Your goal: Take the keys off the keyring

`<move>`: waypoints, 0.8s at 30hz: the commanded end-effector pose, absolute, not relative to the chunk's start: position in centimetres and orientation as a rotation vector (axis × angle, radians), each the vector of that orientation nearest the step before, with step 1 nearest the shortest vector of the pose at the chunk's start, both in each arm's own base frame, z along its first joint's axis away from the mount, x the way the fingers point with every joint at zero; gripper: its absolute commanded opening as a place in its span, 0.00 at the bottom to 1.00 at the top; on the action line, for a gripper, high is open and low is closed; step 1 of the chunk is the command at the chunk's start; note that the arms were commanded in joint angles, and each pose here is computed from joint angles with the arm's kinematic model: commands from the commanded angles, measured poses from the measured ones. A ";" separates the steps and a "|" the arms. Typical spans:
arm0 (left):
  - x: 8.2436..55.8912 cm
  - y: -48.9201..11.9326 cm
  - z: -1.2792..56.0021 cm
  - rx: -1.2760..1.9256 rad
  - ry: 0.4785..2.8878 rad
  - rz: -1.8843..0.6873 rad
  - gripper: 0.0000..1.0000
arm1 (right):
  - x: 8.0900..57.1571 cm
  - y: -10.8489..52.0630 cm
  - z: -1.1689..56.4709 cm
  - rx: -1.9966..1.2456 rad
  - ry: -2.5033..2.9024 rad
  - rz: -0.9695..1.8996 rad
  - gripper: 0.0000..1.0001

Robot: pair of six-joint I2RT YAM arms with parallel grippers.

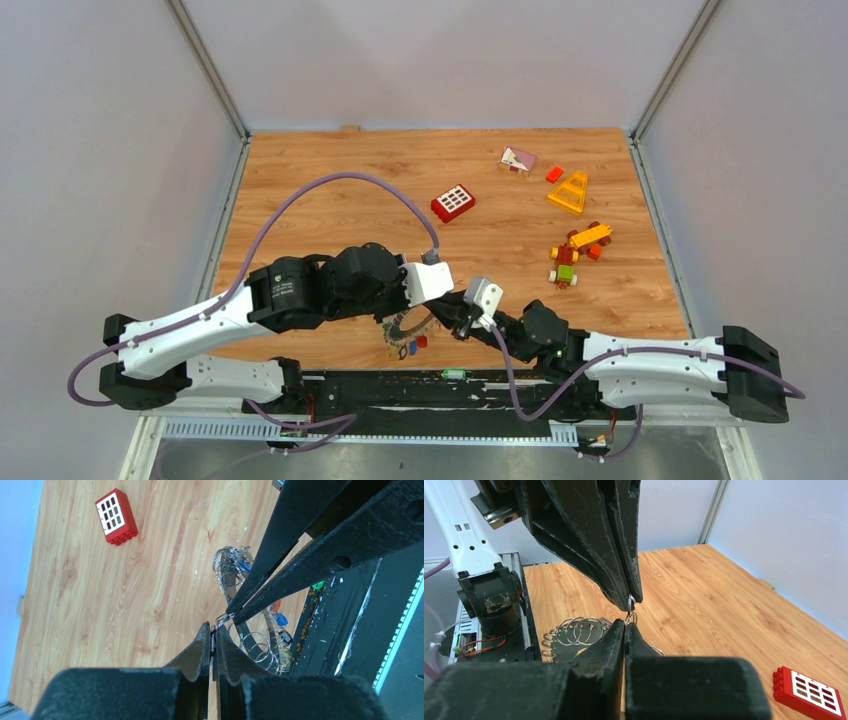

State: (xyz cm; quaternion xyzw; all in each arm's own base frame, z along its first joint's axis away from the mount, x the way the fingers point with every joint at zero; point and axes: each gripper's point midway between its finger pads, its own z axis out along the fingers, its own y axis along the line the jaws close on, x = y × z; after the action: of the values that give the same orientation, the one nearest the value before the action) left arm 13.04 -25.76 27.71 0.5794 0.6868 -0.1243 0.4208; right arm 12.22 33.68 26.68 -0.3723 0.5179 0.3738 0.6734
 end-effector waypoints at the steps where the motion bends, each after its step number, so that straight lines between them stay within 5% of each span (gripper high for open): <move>1: 14.2 -25.8 30.3 1.348 1.675 -0.304 0.00 | 10.6 33.4 29.6 -0.831 1.024 0.920 0.00; 24: 13.5 -26.7 28.7 1.350 1.702 -0.377 0.00 | 9.0 31.1 32.0 -0.760 0.861 0.993 0.00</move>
State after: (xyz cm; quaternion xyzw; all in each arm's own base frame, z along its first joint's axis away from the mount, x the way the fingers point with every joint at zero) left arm 12.53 -26.92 27.91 0.5738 0.6822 -0.1554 0.4257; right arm 11.02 31.96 27.35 -0.3678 0.4685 0.3985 0.6975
